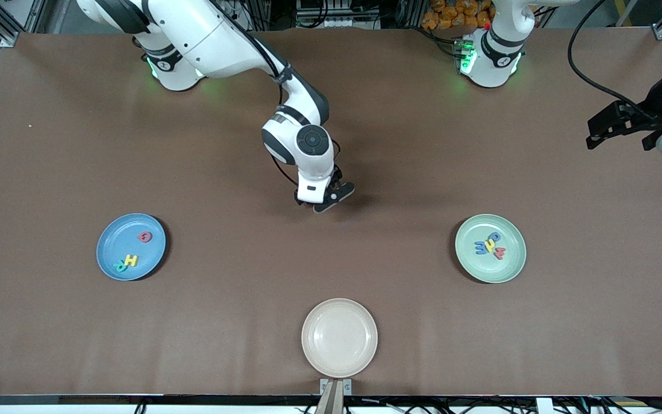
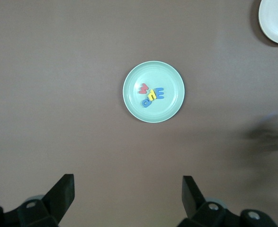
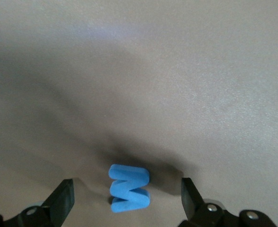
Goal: Sort uppercase to blue plate, lowercase to green plate
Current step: 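Lift the blue 'M' with the right gripper toward the blue plate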
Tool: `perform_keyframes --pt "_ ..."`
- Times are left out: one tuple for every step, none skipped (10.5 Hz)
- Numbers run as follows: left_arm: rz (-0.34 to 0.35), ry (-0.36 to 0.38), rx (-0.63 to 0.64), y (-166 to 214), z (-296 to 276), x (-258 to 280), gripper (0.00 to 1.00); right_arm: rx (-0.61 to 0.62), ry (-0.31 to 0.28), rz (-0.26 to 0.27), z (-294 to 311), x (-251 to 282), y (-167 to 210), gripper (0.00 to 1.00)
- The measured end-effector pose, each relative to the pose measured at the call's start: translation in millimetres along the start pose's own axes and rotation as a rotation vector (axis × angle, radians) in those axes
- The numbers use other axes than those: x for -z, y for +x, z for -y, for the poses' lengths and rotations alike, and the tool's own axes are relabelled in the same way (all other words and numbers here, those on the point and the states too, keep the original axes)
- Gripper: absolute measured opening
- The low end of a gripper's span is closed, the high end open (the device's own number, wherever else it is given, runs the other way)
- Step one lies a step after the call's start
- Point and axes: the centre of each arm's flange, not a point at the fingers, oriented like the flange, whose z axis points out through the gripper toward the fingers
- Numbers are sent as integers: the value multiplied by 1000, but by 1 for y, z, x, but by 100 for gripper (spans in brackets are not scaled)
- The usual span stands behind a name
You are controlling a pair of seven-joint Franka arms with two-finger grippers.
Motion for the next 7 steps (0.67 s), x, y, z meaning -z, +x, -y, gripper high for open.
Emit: perform_keyframes --pt "-3 0 -3 -2 -2 2 100 1 0 1 0 -2 0 100" --pt "-5 -1 -8 -4 -3 3 100 2 -2 -3 0 0 0 83" --pt "-10 -1 -32 -5 -4 6 100 3 -1 -8 0 3 1 68" --pt "-17 -1 -60 -8 -5 10 100 3 -1 -11 0 4 2 52" --pt "-21 -1 -76 -9 -5 12 100 2 -1 -12 0 7 2 39" --pt "-23 -1 -83 -10 -6 13 100 -1 -2 -14 -2 9 3 37" --pt "-22 -1 -87 -10 -7 13 100 -12 -1 -15 -8 9 4 35"
